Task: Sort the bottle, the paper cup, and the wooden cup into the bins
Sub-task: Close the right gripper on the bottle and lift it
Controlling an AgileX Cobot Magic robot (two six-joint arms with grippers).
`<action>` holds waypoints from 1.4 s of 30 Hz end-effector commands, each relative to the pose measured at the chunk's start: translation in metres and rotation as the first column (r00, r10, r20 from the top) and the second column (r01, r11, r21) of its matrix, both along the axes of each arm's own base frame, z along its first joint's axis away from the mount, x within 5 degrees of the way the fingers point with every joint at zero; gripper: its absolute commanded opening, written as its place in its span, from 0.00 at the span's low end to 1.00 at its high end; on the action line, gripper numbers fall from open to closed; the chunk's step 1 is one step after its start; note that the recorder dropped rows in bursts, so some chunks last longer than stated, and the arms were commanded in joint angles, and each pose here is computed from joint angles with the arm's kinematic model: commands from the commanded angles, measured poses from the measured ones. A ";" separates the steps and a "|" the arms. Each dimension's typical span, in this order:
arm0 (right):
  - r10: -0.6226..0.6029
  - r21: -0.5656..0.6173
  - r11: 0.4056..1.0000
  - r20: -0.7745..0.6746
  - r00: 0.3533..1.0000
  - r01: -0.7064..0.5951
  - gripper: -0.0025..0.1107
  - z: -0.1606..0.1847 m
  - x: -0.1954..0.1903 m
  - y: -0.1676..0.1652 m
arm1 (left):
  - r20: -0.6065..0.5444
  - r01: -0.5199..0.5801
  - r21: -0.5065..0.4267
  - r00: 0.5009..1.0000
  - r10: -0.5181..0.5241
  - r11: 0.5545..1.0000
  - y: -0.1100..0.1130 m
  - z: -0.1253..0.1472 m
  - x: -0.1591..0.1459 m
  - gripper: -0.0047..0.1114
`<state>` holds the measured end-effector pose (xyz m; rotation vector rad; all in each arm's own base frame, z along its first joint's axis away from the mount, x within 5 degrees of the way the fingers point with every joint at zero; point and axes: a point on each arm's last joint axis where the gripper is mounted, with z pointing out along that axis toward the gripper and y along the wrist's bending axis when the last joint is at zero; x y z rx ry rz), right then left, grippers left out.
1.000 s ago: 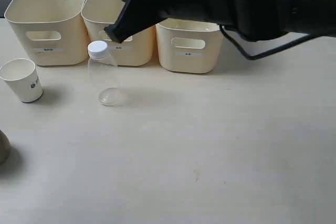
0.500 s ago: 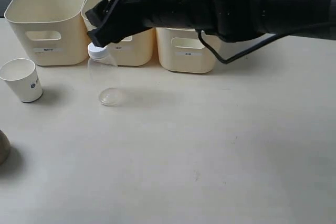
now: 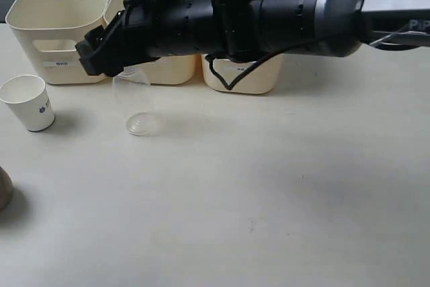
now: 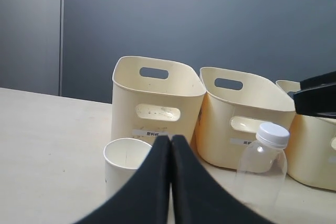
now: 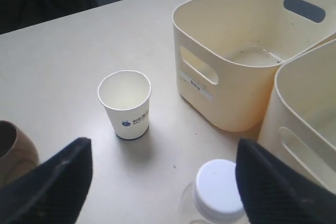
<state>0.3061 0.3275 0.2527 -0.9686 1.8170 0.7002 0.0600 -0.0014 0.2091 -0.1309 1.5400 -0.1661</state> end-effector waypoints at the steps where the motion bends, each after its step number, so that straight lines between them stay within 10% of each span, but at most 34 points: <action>1: -0.019 -0.010 1.000 -0.005 1.000 0.019 0.66 -0.008 0.008 0.004 | 0.001 0.008 -0.010 1.000 -0.008 1.000 -0.001 0.000 -0.001 0.04; 42: -0.135 -0.081 0.988 -0.036 0.990 0.132 0.66 -0.055 0.036 0.018 | -0.004 0.010 -0.017 1.000 -0.010 1.000 -0.001 -0.001 -0.001 0.04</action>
